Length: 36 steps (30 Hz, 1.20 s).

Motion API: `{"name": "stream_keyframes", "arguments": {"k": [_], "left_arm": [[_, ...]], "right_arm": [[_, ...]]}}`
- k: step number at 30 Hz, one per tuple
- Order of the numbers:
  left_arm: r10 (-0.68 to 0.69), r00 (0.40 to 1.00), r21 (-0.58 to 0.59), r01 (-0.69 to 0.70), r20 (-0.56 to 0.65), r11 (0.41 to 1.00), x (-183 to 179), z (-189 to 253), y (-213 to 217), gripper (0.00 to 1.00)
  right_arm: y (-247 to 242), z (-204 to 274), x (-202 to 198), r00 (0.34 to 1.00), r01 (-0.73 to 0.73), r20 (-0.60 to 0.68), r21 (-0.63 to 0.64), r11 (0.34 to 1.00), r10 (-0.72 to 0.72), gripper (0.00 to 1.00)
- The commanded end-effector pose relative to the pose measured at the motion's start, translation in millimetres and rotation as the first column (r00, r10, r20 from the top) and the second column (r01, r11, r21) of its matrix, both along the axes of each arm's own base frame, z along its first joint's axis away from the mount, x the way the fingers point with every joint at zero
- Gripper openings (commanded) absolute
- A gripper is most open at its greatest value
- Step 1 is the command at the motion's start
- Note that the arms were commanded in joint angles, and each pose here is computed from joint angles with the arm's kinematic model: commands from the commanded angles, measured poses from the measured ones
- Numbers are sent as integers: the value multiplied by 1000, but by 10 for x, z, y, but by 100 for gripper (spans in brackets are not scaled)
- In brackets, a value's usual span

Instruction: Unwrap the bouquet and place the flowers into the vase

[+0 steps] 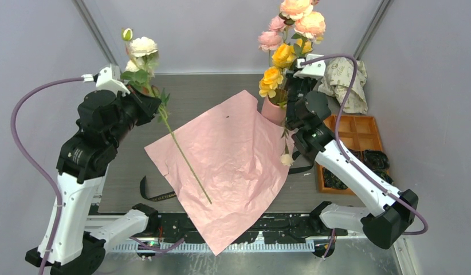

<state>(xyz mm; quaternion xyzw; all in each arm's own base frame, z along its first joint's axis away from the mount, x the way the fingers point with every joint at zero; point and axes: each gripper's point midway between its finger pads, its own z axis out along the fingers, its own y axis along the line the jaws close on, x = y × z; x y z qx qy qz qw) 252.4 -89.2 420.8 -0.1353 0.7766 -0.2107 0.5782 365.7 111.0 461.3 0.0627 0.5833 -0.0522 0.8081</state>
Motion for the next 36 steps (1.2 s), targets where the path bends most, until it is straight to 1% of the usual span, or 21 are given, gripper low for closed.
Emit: {"name": "stream_keyframes", "arguments": {"k": [1, 7, 8, 10, 14, 15, 17, 19, 20, 23, 25, 27, 29, 30, 32, 36], "left_arm": [[-87, 982, -68, 99, 169, 993, 57, 565, -197, 0], [-188, 951, -79, 214, 247, 974, 244, 876, -481, 0], [-222, 938, -78, 251, 267, 965, 251, 930, -555, 0], [-256, 918, -77, 291, 302, 954, 299, 1014, -655, 0], [-317, 877, -54, 359, 361, 932, 378, 1153, -875, 0], [-330, 866, -44, 372, 375, 927, 384, 1190, -933, 0], [-353, 846, -19, 392, 399, 920, 412, 1257, -1049, 0], [-378, 825, 10, 412, 420, 911, 406, 1326, -1176, 0], [-387, 815, 24, 419, 432, 908, 402, 1370, -1238, 0], [-420, 782, 61, 444, 461, 894, 400, 1475, -1444, 0], [-442, 766, 89, 456, 467, 885, 433, 1502, -1600, 0], [-459, 750, 106, 470, 476, 876, 448, 1543, -1734, 0], [-452, 751, 109, 460, 481, 881, 497, 1569, -1816, 0], [-452, 745, 109, 462, 490, 880, 499, 1605, -1851, 0], [-457, 733, 106, 472, 504, 875, 500, 1668, -1932, 0], [-468, 690, 100, 502, 551, 859, 423, 1906, -2044, 0]], "right_arm": [[-147, -49, -166, 1000, -2, 6, 113, 994, 1, 1], [-118, -415, -192, 996, -25, -86, 121, 992, 35, 6], [-106, -475, -197, 994, -31, -105, 118, 992, 44, 7], [-84, -576, -207, 990, -44, -127, 128, 991, 60, 11], [-94, -718, -240, 986, -47, -152, 141, 989, 69, 23], [-95, -750, -245, 984, -46, -164, 134, 990, 68, 27], [-102, -813, -252, 981, -40, -183, 143, 989, 66, 39], [-109, -872, -266, 977, -33, -203, 155, 987, 65, 55], [-114, -900, -275, 975, -31, -213, 163, 986, 66, 61], [-110, -938, -319, 969, -42, -234, 183, 982, 85, 73], [-137, -889, -375, 968, -47, -233, 201, 979, 94, 78], [-157, -768, -442, 971, -66, -209, 226, 972, 115, 81], [-183, -668, -533, 970, -89, -201, 239, 967, 139, 86], [-205, -577, -587, 971, -102, -182, 258, 961, 152, 86], [-257, -411, -704, 974, -128, -141, 295, 947, 176, 91], [-356, -147, -957, 972, -196, -48, 366, 910, 229, 93]]}}
